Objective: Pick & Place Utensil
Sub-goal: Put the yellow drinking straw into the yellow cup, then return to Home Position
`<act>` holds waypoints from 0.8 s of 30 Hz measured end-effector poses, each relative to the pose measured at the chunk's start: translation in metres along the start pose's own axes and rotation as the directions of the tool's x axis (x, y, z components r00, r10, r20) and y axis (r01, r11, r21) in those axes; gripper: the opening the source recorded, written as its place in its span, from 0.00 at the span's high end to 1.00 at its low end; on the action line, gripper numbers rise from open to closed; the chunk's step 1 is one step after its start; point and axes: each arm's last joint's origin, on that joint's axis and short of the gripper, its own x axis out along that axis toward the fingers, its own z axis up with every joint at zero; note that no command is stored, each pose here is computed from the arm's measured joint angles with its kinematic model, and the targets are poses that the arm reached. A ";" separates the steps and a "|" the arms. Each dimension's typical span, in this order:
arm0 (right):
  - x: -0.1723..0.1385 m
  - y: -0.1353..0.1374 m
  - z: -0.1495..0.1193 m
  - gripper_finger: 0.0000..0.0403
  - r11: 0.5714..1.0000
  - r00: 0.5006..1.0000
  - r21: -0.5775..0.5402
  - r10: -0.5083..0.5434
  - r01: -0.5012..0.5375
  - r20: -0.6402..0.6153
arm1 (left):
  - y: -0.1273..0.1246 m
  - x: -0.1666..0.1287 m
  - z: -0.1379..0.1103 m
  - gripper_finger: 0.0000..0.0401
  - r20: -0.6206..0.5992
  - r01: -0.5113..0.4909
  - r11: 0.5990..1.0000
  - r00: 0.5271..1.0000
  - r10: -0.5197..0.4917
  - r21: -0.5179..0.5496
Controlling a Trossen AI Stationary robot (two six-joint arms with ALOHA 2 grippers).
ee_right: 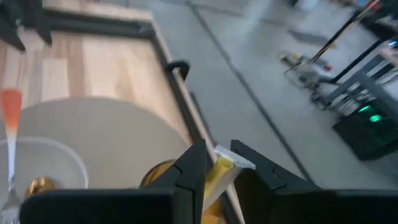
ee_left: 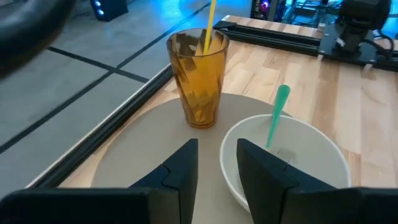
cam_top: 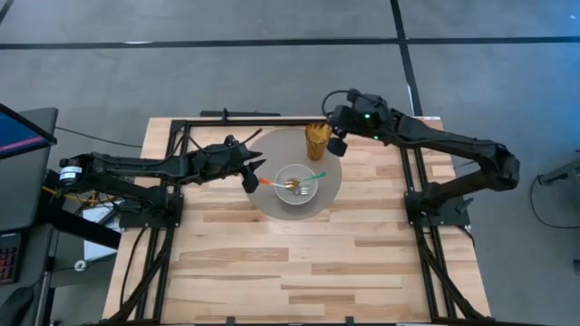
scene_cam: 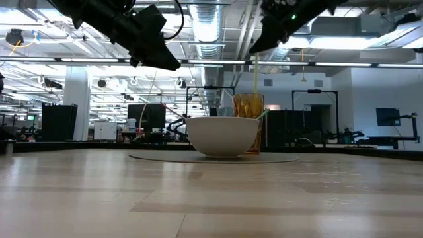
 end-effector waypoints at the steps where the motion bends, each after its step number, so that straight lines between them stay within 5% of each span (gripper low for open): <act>1: -0.006 -0.001 0.002 0.83 1.000 1.000 0.001 -0.014 0.014 0.016 | 0.000 0.000 0.000 0.72 0.001 -0.012 1.000 1.000 0.012 0.002; 6: -0.048 -0.010 0.015 0.83 0.996 0.989 0.038 -0.081 0.077 0.121 | 0.007 -0.010 0.007 0.72 0.049 -0.135 0.991 0.990 0.136 -0.017; 10: -0.066 -0.014 0.020 0.83 0.994 0.977 0.111 -0.009 -0.015 0.211 | 0.012 -0.025 0.016 0.72 0.111 -0.136 0.989 0.984 0.141 -0.049; 24: -0.020 0.003 -0.002 0.83 0.994 0.997 0.084 0.060 -0.065 0.057 | 0.015 -0.046 0.026 0.72 0.191 -0.096 0.993 0.976 0.107 -0.066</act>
